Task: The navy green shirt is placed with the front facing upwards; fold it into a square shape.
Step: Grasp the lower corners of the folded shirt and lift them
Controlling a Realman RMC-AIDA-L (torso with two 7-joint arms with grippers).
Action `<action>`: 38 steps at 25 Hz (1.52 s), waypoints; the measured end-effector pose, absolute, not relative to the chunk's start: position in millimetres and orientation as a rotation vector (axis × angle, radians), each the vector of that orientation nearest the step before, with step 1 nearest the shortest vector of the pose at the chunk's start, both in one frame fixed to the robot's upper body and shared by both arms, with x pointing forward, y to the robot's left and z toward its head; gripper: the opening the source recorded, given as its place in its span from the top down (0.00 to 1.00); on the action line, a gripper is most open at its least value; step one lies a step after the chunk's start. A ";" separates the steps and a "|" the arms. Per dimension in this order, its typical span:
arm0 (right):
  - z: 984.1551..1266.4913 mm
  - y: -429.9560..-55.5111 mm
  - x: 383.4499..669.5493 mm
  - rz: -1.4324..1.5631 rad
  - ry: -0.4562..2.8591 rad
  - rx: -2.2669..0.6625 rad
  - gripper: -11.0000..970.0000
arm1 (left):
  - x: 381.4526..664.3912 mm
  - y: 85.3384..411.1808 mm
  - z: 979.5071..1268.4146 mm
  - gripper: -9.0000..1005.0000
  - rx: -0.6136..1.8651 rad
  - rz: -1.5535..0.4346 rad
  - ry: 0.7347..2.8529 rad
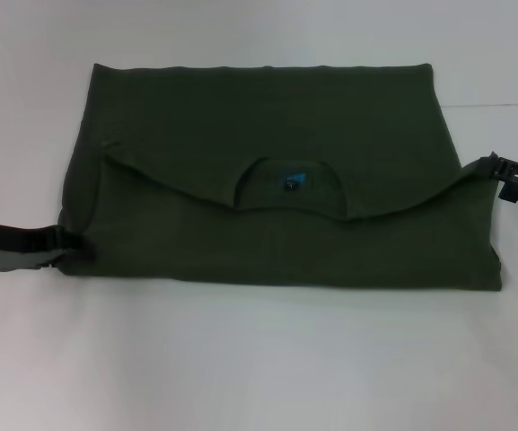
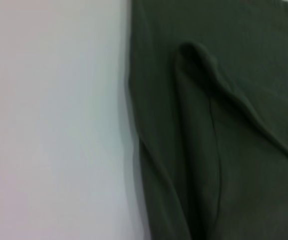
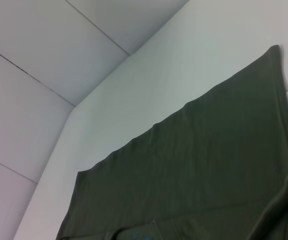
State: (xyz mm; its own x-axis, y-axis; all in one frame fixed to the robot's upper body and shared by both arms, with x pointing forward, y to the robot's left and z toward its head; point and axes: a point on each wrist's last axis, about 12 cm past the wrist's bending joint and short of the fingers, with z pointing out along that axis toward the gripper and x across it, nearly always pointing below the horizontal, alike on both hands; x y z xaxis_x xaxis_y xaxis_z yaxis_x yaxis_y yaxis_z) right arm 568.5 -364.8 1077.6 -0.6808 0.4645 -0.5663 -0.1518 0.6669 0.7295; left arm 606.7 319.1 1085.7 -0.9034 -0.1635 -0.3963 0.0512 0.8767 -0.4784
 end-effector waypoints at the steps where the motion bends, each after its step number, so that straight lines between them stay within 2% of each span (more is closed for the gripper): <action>1: 1077.6 -364.8 568.5 1.010 2.102 0.241 0.02 | 607.2 318.0 1085.4 0.41 -0.065 -0.667 2.617; 3: 1077.6 -364.8 568.5 1.011 2.102 0.242 0.02 | 607.8 317.5 1085.0 0.50 -0.052 -0.646 2.618; 13: 1077.6 -364.6 568.0 1.017 2.103 0.244 0.02 | 609.1 314.1 1086.0 0.74 -0.002 -0.618 2.635; 17: 1077.6 -364.5 568.0 1.017 2.105 0.240 0.02 | 608.9 313.3 1085.5 0.91 0.009 -0.610 2.642; 22: 1085.0 -368.4 569.9 1.023 2.178 0.217 0.02 | 608.6 313.1 1086.7 0.91 0.021 -0.613 2.643; 32: 1137.3 -390.6 577.6 0.839 2.611 0.184 0.03 | 610.8 312.2 1094.3 0.94 0.065 -0.625 2.645; 38: 1137.4 -377.4 589.3 0.729 2.735 0.127 0.03 | 611.1 310.9 1094.3 0.94 0.077 -0.625 2.646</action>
